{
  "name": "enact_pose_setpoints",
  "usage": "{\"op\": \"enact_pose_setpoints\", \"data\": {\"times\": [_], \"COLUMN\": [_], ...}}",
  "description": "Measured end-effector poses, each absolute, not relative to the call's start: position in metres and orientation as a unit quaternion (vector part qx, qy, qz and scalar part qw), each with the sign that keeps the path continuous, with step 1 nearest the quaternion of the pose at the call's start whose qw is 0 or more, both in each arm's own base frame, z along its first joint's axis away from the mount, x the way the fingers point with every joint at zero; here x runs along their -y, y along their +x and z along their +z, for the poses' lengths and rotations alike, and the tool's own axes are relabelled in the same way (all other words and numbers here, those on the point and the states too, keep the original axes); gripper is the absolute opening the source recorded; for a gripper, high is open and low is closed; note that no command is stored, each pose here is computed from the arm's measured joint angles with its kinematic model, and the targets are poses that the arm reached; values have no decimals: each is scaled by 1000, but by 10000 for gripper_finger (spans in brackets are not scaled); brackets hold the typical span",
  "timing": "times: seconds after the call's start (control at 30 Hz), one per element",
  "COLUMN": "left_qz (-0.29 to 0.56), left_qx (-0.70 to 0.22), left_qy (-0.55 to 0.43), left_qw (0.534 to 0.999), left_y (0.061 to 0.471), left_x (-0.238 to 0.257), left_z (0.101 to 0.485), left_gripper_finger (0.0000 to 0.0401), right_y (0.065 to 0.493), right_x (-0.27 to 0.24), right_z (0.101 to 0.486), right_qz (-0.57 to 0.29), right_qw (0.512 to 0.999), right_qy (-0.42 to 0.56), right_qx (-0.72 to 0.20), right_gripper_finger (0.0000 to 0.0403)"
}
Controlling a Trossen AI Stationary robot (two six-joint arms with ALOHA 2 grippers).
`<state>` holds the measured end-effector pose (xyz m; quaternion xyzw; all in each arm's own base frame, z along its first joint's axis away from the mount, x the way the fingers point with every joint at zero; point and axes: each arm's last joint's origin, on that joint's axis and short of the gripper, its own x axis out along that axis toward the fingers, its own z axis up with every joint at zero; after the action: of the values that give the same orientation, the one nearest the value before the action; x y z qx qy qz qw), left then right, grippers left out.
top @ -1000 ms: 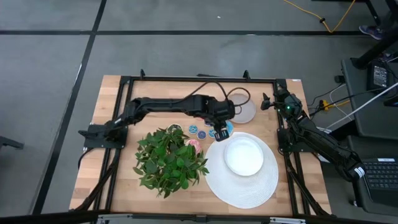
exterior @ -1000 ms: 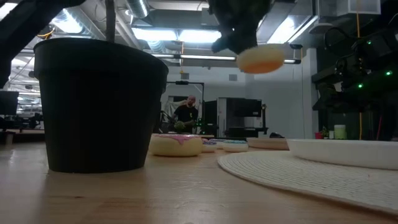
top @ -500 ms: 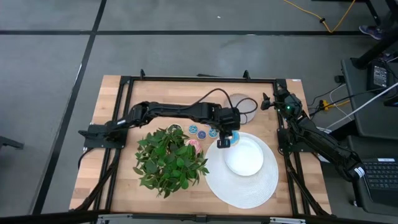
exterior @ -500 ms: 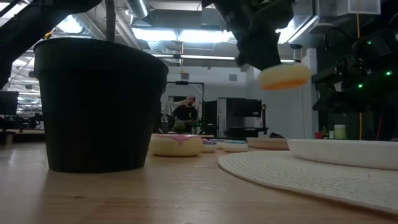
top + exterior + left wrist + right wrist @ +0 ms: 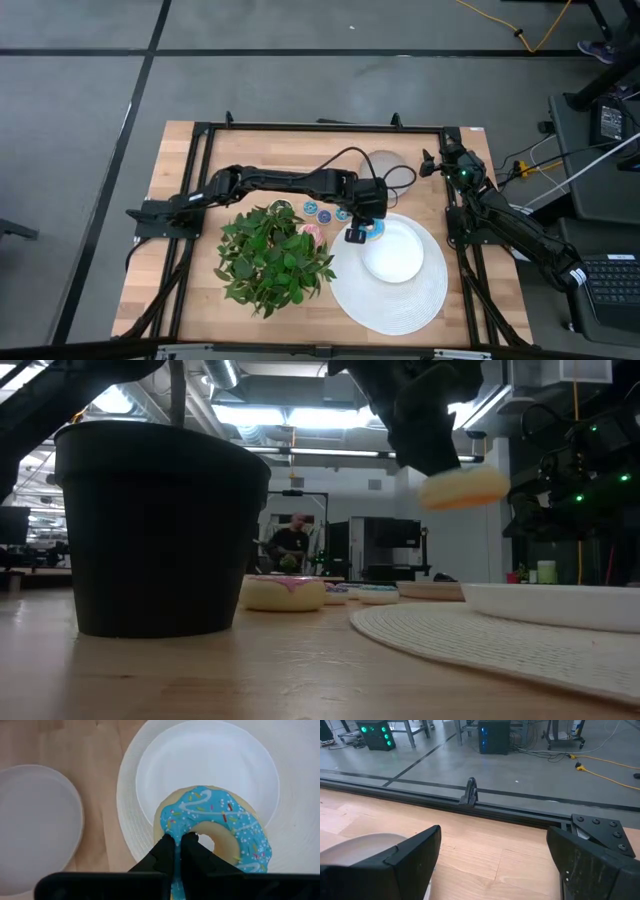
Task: Pick & Place donuts
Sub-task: Put the large blue donut onto the white plate
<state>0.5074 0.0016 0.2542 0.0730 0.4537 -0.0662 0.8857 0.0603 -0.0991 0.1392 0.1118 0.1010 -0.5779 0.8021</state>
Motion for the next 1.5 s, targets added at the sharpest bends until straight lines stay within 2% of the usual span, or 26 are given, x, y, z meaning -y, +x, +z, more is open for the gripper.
{"op": "enact_pose_setpoints", "data": {"times": [0.27, 0.53, 0.93, 1.5], "left_qz": [-77, -90, -133, -170], "left_qx": [-427, -423, -368, -394], "left_qy": [109, 143, 162, 163], "left_qw": [894, 890, 906, 888], "left_y": [512, 523, 543, 549], "left_x": [-6, -15, -4, 25], "left_z": [257, 235, 210, 171], "left_gripper_finger": [15, 15, 15, 15], "right_y": [60, 60, 60, 60], "right_x": [99, 99, 99, 99], "right_z": [139, 139, 139, 139], "right_qz": [-578, -578, -578, -578], "right_qw": [802, 802, 802, 802], "right_qy": [112, 112, 112, 112], "right_qx": [-101, -101, -101, -101], "right_gripper_finger": [362, 362, 362, 362]}}
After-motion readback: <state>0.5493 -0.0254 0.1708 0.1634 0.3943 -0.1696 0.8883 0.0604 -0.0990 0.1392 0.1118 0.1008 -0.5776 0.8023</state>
